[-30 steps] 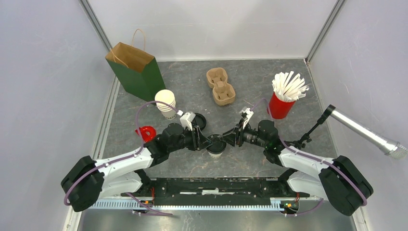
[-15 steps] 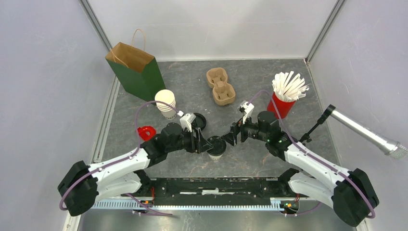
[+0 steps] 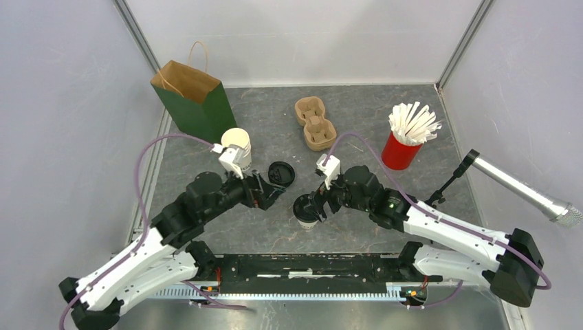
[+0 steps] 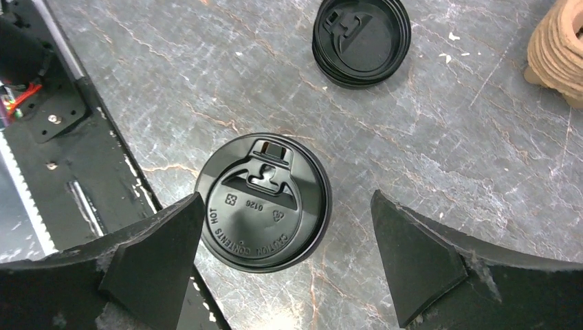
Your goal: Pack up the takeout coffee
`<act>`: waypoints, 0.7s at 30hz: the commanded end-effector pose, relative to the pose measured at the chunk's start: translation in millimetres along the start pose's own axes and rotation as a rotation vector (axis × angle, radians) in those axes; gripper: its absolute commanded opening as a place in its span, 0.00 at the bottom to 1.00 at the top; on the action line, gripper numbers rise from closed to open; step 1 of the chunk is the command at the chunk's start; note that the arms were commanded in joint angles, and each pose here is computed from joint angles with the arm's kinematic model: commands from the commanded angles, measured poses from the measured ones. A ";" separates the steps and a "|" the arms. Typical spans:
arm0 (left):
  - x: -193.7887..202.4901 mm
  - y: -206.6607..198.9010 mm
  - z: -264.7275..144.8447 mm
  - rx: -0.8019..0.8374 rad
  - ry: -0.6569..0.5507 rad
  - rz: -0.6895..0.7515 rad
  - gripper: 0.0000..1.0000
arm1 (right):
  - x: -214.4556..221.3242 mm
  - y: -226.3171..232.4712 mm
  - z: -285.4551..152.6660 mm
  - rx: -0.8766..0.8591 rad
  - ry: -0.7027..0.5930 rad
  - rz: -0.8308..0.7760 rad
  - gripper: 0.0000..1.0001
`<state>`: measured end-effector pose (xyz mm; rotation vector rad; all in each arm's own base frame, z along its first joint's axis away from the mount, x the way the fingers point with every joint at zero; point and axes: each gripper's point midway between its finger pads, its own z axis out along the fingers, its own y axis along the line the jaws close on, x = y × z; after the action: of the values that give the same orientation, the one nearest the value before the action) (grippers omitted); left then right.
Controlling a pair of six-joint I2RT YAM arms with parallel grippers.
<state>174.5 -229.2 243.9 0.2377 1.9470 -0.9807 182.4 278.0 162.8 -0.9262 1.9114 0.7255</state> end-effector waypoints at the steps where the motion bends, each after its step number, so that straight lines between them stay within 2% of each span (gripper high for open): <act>1: -11.0 33.8 -40.7 -0.180 -0.030 0.132 1.00 | -14.4 -0.5 6.2 0.052 -0.009 -0.034 0.98; 9: 9.5 68.5 -70.5 -0.275 -0.034 0.189 1.00 | -18.5 11.7 19.6 0.071 -0.003 -0.086 0.98; 12: 7.5 60.0 -72.7 -0.222 -0.056 0.187 1.00 | -15.7 15.2 24.0 0.065 0.015 -0.096 0.98; 21: 3.2 63.8 -76.8 -0.244 -0.078 0.196 1.00 | -1.8 11.3 33.8 0.126 0.094 -0.141 0.98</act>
<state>153.4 -136.6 223.1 0.2131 1.9414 -0.6484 177.8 306.3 135.3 -1.0442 1.9594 0.5365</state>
